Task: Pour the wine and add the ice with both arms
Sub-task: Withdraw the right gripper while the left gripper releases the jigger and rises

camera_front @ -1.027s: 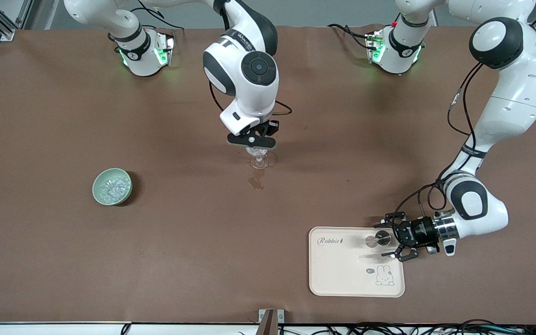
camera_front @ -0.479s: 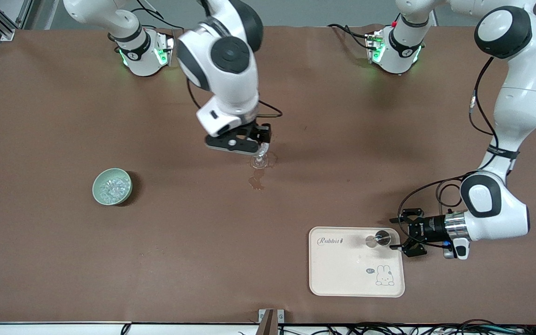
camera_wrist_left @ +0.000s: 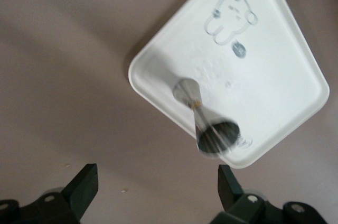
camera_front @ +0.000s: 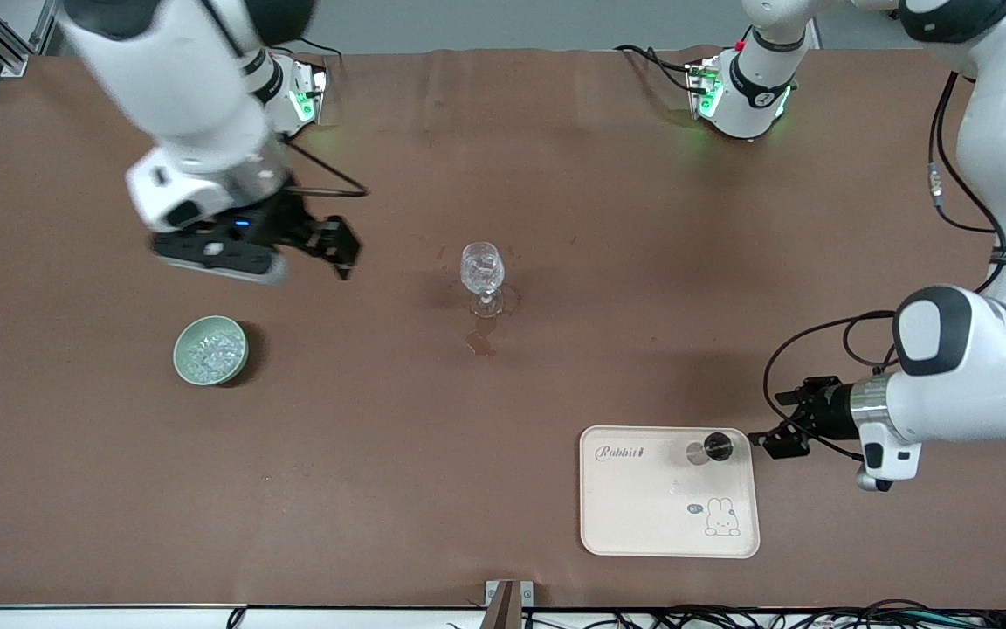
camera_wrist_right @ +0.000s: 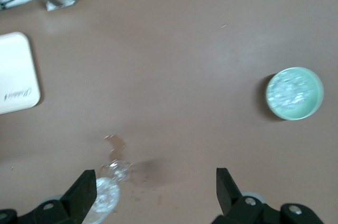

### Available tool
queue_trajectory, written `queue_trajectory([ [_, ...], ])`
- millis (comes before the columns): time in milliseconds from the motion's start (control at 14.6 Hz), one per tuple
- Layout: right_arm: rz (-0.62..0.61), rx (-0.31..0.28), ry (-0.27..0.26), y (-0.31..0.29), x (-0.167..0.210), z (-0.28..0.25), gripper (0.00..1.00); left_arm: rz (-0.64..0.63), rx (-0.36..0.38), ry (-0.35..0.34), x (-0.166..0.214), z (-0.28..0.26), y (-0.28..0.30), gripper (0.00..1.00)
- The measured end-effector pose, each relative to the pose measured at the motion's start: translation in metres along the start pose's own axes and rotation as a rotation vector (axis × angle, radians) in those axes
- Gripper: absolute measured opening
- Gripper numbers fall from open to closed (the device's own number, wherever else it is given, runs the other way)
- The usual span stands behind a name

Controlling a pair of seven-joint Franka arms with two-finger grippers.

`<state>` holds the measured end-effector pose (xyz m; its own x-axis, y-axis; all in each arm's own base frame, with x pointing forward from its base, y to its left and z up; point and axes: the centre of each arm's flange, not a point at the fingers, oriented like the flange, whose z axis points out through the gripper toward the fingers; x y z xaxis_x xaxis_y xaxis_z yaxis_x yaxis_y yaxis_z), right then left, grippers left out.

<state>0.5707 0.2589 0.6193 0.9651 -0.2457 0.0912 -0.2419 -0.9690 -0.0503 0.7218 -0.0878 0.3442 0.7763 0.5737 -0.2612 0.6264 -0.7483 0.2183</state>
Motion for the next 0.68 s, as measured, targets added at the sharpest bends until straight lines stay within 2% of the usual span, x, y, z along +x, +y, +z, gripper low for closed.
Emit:
queue_trajectory([
  [205,0.038,-0.027,-0.005,0.071,0.029,-0.022,1.00,0.210,0.089,0.168,-0.045,-0.058,0.029,1.00],
  [411,0.054,-0.052,-0.009,0.149,0.054,-0.041,1.00,0.353,0.199,0.311,-0.067,-0.106,0.033,1.00],
  [685,-0.013,-0.072,-0.045,0.254,0.076,-0.053,1.00,0.574,0.287,0.387,-0.091,-0.155,0.033,1.00],
])
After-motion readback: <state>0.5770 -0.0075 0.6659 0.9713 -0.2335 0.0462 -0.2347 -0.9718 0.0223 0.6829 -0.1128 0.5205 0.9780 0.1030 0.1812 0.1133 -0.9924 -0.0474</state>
